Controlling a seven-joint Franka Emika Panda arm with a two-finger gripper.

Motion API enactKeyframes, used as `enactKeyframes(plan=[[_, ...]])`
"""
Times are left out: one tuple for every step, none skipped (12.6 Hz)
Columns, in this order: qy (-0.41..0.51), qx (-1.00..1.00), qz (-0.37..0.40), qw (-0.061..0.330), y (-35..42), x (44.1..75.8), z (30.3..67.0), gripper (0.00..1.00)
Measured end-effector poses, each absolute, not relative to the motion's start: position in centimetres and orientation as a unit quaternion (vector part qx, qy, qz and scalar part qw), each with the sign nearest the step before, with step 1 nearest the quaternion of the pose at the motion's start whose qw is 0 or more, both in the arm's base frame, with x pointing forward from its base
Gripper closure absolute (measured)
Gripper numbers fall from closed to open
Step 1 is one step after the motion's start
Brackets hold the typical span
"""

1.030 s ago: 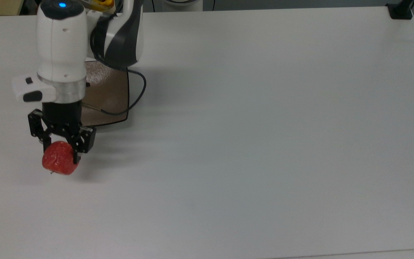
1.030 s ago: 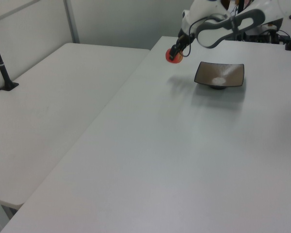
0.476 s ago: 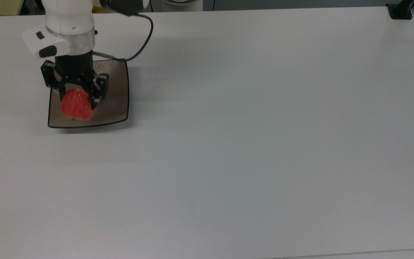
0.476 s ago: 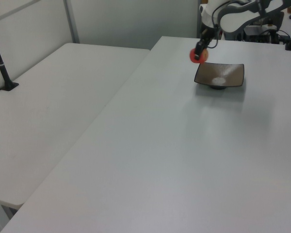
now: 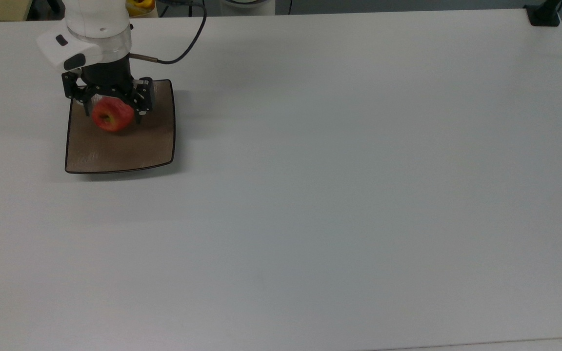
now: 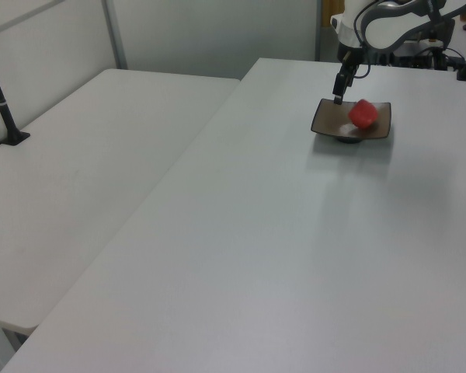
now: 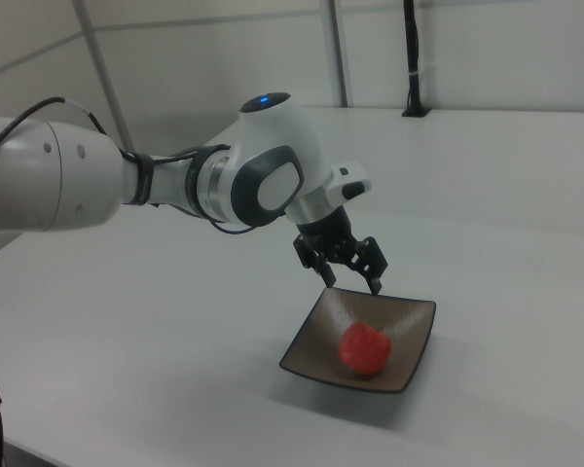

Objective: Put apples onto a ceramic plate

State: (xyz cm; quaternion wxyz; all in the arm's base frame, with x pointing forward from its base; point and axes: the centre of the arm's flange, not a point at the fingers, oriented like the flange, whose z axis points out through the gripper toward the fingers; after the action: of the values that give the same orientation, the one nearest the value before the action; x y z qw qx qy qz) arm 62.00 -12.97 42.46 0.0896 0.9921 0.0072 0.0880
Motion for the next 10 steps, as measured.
enactKeyframes(plan=[[0.008,0.992,0.087,0.089,-12.9,62.0,42.3,0.04],[0.008,0.992,0.085,0.089,-12.9,62.0,42.2,0.01],[0.008,0.992,0.086,0.089,-12.8,62.0,42.2,0.01],[0.008,0.993,0.082,0.088,-12.8,61.9,42.2,0.0],[0.007,0.994,0.066,0.087,-12.7,61.5,42.6,0.0],[0.006,0.995,0.05,0.086,-12.5,61.0,43.4,0.0],[0.004,0.996,0.032,0.083,-12.1,60.2,44.5,0.0],[0.004,0.997,0.016,0.078,-11.5,59.3,45.8,0.0],[0.004,0.998,0.005,0.069,-10.4,58.4,47.3,0.0],[0.004,0.999,-0.003,0.054,-9.2,57.4,49.0,0.0]])
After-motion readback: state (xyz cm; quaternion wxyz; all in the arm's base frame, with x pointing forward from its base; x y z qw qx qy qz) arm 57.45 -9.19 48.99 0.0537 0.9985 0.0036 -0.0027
